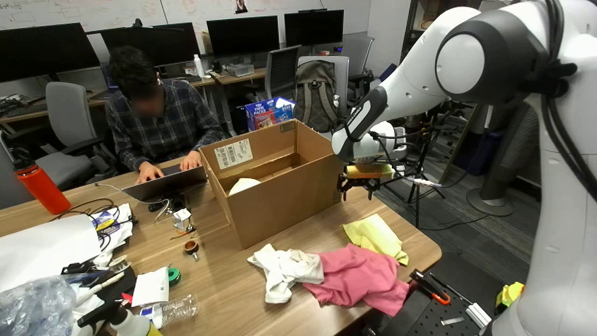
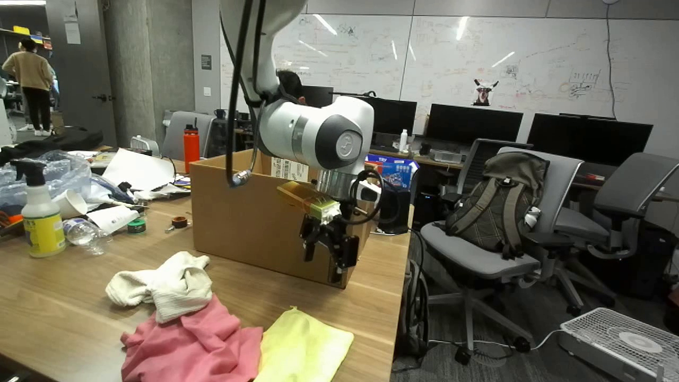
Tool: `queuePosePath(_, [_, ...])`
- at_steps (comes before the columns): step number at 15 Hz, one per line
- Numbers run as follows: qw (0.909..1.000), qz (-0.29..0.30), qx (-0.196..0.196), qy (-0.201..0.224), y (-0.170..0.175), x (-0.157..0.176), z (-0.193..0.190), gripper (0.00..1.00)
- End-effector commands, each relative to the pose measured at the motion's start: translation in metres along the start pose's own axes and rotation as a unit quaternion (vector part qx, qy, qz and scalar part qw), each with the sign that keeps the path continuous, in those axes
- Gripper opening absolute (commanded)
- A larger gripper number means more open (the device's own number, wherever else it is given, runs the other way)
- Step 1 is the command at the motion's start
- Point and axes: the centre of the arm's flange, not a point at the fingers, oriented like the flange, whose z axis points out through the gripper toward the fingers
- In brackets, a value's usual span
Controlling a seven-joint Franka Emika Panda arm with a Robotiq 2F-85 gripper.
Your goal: Place the peach shirt and two yellow towels inside the brown box
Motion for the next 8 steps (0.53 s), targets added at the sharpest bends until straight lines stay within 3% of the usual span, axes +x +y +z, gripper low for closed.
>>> queuePosePath(1, [0.9995,0.027,0.008,0.017,-0.005,0.039,0.007,1.0])
queuePosePath(8, [0.9947,0.096,-0.018,0.029,0.018,0.062,0.007,1.0])
